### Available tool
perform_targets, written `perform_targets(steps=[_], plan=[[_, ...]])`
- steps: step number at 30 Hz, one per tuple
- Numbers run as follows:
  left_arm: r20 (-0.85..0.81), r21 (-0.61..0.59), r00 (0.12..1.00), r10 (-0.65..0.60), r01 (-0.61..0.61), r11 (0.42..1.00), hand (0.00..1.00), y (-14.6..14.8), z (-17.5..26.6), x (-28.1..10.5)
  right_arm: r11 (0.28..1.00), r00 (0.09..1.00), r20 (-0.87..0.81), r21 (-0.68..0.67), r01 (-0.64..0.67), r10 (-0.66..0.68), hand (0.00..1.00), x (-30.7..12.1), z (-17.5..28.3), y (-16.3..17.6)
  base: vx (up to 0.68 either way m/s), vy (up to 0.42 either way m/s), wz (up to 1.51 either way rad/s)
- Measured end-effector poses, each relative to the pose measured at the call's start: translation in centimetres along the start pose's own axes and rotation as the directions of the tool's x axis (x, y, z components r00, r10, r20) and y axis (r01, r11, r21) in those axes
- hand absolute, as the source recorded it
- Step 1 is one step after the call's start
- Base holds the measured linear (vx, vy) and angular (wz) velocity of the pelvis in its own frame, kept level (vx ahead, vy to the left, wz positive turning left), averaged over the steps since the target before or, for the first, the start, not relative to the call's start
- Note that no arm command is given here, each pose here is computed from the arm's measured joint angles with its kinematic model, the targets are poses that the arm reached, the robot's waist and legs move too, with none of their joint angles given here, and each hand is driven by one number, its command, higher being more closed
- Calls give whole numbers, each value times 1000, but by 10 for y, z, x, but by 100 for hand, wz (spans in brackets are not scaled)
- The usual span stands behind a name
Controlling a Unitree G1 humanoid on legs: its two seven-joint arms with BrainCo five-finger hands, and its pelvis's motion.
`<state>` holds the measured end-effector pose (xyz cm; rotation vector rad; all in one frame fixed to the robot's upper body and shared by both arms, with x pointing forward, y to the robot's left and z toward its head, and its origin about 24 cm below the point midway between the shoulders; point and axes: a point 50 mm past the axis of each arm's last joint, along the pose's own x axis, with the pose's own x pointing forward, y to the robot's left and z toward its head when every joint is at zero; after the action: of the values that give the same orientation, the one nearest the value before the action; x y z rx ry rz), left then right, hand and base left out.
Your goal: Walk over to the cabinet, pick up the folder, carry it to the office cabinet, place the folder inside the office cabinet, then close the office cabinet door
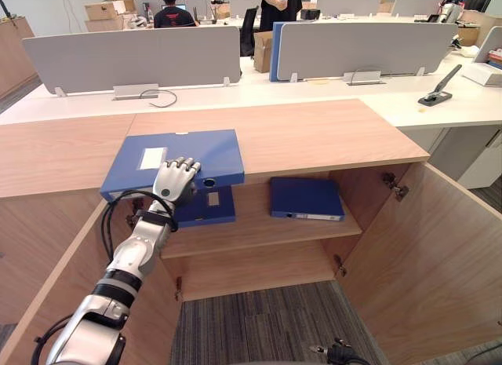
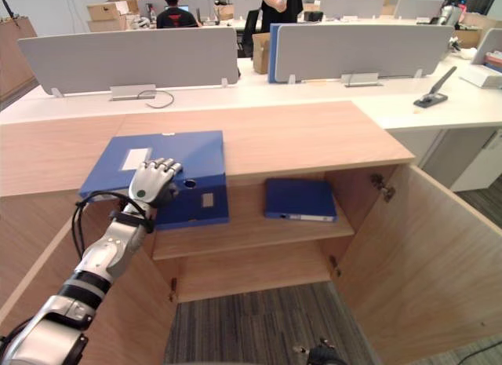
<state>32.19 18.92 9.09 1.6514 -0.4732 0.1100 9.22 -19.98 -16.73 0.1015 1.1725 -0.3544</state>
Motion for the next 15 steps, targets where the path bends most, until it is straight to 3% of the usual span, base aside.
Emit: perform_targets(steps=[2, 5, 9, 10, 13, 15], plan=[[-29, -49, 999, 41, -43, 998, 100, 7, 8, 0, 1000, 1000, -1, 0, -1, 1, 0, 0, 0, 0, 0, 0, 0], [-66, -233, 985, 161, -172, 957, 100, 31, 38, -11, 1000, 1000, -15, 0, 2, -2, 0, 0, -3, -1, 0, 0, 0], [-140, -494, 934, 328, -353, 794, 100, 71, 71, -28, 1000, 997, -77, 11, 13, -12, 0, -3, -20, -5, -5, 2, -2], [-177, -553, 905, 386, -416, 722, 100, 84, 74, -29, 999, 996, -89, 25, 28, -26, 0, -3, -24, -9, -35, 13, -10], [-236, -607, 868, 436, -482, 632, 100, 98, 70, -32, 999, 995, -97, 35, 38, -35, 0, -4, -26, -12, -73, 25, -13], [-269, -606, 847, 459, -519, 603, 100, 104, 67, -37, 998, 994, -98, 43, 44, -39, 0, -4, -27, -14, -72, 26, -8]])
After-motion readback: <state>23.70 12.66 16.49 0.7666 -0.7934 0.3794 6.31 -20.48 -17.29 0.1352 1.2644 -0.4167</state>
